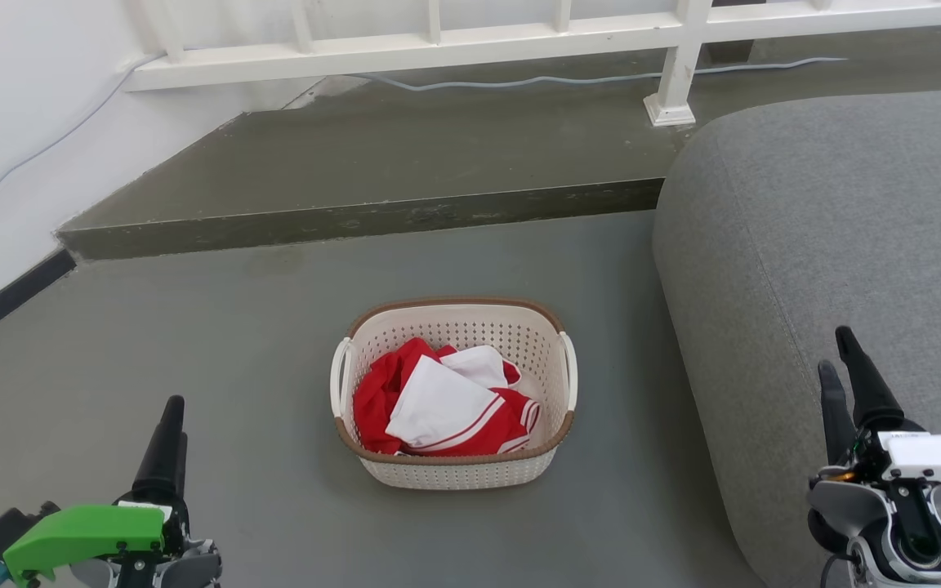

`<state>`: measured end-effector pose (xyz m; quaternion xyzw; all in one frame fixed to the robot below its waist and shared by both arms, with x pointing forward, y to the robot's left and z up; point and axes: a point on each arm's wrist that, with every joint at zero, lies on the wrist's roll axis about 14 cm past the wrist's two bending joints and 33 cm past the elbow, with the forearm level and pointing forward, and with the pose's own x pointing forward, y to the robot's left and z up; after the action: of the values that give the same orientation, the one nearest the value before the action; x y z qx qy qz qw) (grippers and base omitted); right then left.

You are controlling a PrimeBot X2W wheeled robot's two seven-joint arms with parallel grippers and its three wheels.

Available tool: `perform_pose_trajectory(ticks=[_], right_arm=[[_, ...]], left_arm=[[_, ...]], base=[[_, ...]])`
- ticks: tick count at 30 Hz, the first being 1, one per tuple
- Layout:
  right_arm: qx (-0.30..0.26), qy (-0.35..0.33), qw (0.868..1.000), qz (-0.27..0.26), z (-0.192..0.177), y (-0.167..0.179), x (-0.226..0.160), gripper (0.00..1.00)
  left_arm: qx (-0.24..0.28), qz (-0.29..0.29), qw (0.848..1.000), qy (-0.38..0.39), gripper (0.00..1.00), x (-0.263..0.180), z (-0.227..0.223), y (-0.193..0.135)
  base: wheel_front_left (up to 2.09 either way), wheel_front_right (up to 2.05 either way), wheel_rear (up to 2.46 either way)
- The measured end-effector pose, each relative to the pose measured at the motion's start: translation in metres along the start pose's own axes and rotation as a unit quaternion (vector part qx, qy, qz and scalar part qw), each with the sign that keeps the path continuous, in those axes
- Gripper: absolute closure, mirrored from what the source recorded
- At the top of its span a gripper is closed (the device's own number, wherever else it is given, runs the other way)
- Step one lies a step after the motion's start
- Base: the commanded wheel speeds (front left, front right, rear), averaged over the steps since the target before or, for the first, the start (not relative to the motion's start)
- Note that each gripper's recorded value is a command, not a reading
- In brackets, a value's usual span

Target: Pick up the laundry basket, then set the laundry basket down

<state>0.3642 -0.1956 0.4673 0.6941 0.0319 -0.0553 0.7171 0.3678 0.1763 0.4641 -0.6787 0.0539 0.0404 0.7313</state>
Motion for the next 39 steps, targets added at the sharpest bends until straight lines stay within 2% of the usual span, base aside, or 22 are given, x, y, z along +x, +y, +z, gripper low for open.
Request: perform_pose_trajectory(ticks=[14, 19, 34, 38, 39], right_arm=[[-0.081, 0.013, 0.996, 0.033, -0.01, 0.022, 0.006, 0.0], [-0.132, 0.02, 0.99, 0.038, -0.011, 0.024, 0.006, 0.0], [-0.275, 0.038, 0.959, 0.061, -0.02, 0.03, 0.01, 0.0], [-0.308, 0.044, 0.948, 0.062, -0.025, 0.028, 0.009, 0.0], [-0.326, 0.046, 0.942, 0.063, -0.027, 0.028, 0.01, 0.0]], left_arm=[[0.124, -0.019, 0.992, 0.003, 0.0, 0.004, 0.001, -0.013], [0.17, -0.034, 0.985, 0.0, 0.0, 0.008, 0.001, -0.023], [0.305, -0.046, 0.951, 0.004, 0.0, 0.011, -0.01, -0.032], [0.335, -0.05, 0.941, 0.003, 0.0, 0.011, -0.013, -0.033], [0.347, -0.051, 0.936, 0.002, 0.0, 0.011, -0.014, -0.034]], base=[[0.0, 0.0, 0.0], [0.0, 0.0, 0.0], [0.0, 0.0, 0.0], [0.0, 0.0, 0.0], [0.0, 0.0, 0.0]])
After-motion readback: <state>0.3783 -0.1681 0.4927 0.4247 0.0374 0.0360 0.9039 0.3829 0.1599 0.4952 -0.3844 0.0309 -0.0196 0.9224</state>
